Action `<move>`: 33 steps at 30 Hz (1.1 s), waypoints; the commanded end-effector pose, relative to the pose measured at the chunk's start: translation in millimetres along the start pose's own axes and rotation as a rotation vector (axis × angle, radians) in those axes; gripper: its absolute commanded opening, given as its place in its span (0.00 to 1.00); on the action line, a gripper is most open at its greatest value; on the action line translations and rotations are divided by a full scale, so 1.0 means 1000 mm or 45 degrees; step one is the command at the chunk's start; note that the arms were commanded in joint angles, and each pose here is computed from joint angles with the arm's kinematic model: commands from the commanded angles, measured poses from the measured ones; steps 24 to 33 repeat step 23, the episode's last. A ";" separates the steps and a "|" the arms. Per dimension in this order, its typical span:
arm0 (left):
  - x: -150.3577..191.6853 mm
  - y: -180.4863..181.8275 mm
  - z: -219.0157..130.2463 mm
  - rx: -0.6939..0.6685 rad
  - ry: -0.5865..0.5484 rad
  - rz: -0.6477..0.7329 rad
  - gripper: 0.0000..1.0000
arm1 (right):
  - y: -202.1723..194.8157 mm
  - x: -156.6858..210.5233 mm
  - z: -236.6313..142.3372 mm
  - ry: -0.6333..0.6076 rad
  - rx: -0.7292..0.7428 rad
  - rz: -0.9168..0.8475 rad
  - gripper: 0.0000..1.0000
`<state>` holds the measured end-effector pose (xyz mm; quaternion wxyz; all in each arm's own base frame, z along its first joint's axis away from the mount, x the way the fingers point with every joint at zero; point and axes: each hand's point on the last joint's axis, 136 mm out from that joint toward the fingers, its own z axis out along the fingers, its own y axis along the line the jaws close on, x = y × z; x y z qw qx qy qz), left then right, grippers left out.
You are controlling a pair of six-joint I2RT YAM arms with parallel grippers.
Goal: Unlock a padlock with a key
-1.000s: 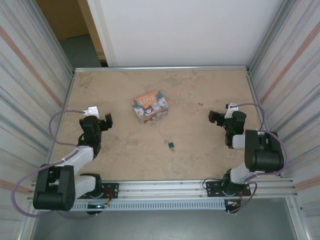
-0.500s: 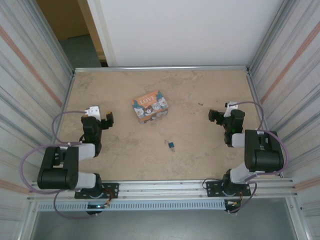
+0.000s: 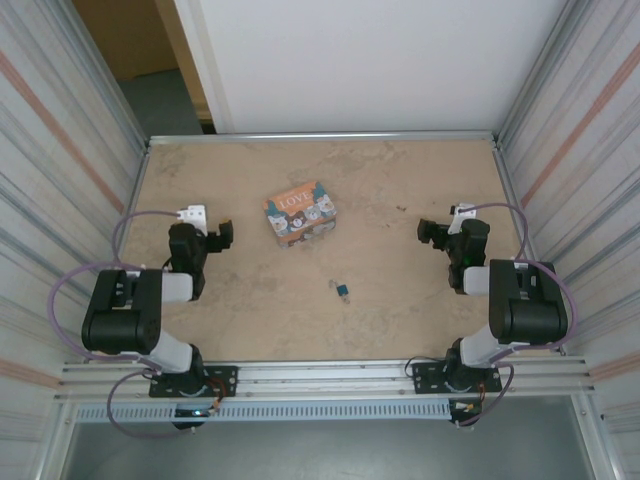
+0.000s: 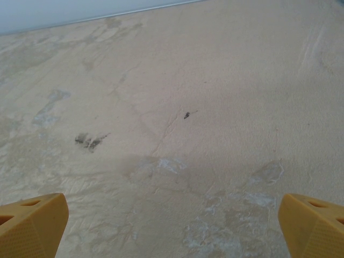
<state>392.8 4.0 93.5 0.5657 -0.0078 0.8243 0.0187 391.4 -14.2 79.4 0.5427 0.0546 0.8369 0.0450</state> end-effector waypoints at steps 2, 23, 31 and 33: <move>0.001 -0.003 0.001 0.024 0.016 0.032 0.99 | 0.000 -0.002 0.002 0.001 0.008 -0.033 0.99; 0.000 -0.004 0.001 0.020 0.019 0.046 0.99 | 0.000 -0.003 0.002 -0.002 0.016 -0.041 0.99; 0.000 -0.004 0.001 0.020 0.019 0.046 0.99 | 0.000 -0.003 0.002 -0.002 0.016 -0.041 0.99; 0.000 -0.004 0.001 0.020 0.019 0.046 0.99 | 0.000 -0.003 0.002 -0.002 0.016 -0.041 0.99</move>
